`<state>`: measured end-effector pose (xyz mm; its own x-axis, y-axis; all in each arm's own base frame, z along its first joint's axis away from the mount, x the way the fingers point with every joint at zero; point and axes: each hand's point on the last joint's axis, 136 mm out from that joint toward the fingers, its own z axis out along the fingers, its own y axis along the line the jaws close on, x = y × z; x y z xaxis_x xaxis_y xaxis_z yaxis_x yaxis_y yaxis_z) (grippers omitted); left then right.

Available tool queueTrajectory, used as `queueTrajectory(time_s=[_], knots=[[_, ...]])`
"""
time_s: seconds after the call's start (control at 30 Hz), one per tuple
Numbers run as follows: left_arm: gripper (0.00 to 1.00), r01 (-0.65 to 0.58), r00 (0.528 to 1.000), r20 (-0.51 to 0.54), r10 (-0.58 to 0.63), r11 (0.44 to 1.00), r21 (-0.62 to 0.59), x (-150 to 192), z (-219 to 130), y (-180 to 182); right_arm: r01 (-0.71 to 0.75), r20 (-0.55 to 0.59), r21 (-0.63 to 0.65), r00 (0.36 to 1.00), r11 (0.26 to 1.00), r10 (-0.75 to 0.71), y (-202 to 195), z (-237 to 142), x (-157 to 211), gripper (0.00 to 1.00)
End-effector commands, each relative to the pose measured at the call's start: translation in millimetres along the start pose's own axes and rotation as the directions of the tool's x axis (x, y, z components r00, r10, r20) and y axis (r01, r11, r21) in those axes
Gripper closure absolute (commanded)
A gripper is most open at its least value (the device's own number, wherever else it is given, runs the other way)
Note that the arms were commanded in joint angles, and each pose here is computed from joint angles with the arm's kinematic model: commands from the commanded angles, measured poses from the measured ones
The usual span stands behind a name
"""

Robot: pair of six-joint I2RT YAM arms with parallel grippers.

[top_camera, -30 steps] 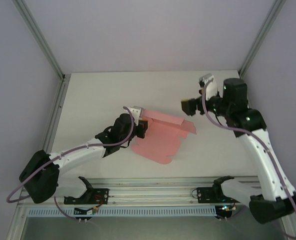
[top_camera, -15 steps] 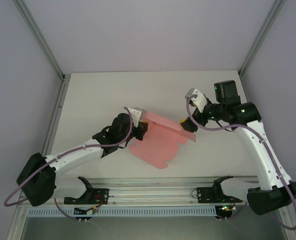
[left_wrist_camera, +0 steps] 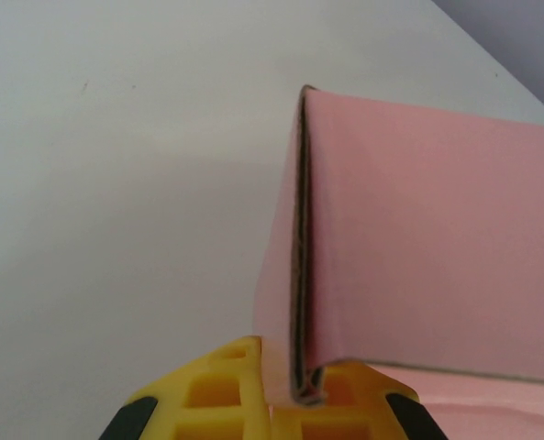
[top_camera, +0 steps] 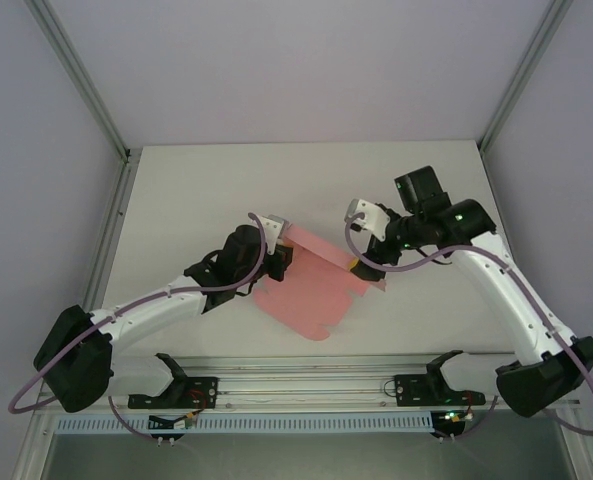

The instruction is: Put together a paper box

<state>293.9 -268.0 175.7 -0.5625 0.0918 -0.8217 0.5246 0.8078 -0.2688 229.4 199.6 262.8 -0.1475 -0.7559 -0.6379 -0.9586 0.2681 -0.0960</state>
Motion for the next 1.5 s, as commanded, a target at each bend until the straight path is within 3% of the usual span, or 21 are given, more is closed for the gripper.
queueTrajectory(time_s=[0.0, 0.17, 0.3, 0.43, 0.53, 0.6, 0.7, 0.77, 0.83, 0.97, 1.13, 1.27, 1.37, 1.47], knots=[[1.00, 0.024, 0.996, 0.084, -0.031, 0.996, 0.084, -34.7, -7.4, -18.1, 0.046, -0.076, -0.028, 0.996, 0.999, -0.048, 7.7, 8.1, 14.8, 0.05], [1.00, 0.025, 0.995, 0.091, -0.034, 0.995, 0.099, -38.0, -10.7, -20.3, 0.057, -0.182, 0.008, 0.982, 0.998, -0.055, -0.6, 22.6, 28.1, 0.11], [1.00, 0.052, 0.997, 0.057, -0.054, 0.998, 0.034, -35.7, -5.8, -10.1, 0.090, -0.093, 0.138, 0.993, 0.986, -0.078, -20.8, 15.7, 1.7, 0.15], [1.00, 0.116, 0.993, -0.017, -0.120, 0.985, -0.125, -25.4, 0.7, 15.3, 0.174, 0.090, 0.466, 0.966, 0.867, -0.242, -49.5, -37.4, -41.4, 0.14], [1.00, 0.152, 0.982, -0.081, -0.171, 0.969, -0.197, -13.5, 2.8, 25.1, 0.317, 0.095, 0.549, 0.895, 0.773, -0.435, -39.6, -59.0, -52.1, 0.13], [1.00, 0.180, 0.972, -0.113, -0.204, 0.964, -0.194, -9.8, 1.9, 22.3, 0.402, 0.075, 0.527, 0.855, 0.748, -0.513, -29.6, -55.2, -50.1, 0.13], [1.00, 0.202, 0.962, -0.149, -0.229, 0.963, -0.178, -6.0, -2.5, 16.7, 0.438, 0.078, 0.458, 0.847, 0.774, -0.525, -25.3, -44.8, -52.6, 0.18], [1.00, 0.207, 0.959, -0.154, -0.237, 0.960, -0.186, -5.4, -6.1, 17.5, 0.460, 0.066, 0.431, 0.842, 0.776, -0.536, -28.3, -35.9, -54.9, 0.26], [1.00, 0.207, 0.958, -0.153, -0.243, 0.953, -0.220, -5.8, -10.5, 22.4, 0.493, 0.037, 0.415, 0.830, 0.765, -0.556, -31.2, -26.7, -55.2, 0.42], [1.00, 0.222, 0.953, -0.148, -0.265, 0.941, -0.256, -9.3, -15.6, 26.4, 0.530, -0.027, 0.363, 0.828, 0.767, -0.559, -29.5, -11.4, -46.8, 0.44], [1.00, 0.242, 0.950, -0.138, -0.281, 0.939, -0.245, -16.9, -19.3, 22.7, 0.542, -0.059, 0.370, 0.825, 0.755, -0.563, -36.5, 5.1, -39.7, 0.46], [1.00, 0.240, 0.952, -0.124, -0.278, 0.936, -0.259, -21.7, -25.4, 24.6, 0.569, -0.130, 0.404, 0.811, 0.716, -0.571, -48.9, 12.0, -34.7, 0.64], [1.00, 0.239, 0.954, -0.112, -0.279, 0.930, -0.280, -24.1, -28.9, 28.1, 0.569, -0.151, 0.411, 0.813, 0.713, -0.562, -51.8, 11.6, -31.9, 0.67], [1.00, 0.241, 0.951, -0.115, -0.287, 0.921, -0.306, -22.7, -28.6, 31.8, 0.564, -0.119, 0.436, 0.808, 0.701, -0.577, -49.6, 8.9, -38.0, 0.76]])
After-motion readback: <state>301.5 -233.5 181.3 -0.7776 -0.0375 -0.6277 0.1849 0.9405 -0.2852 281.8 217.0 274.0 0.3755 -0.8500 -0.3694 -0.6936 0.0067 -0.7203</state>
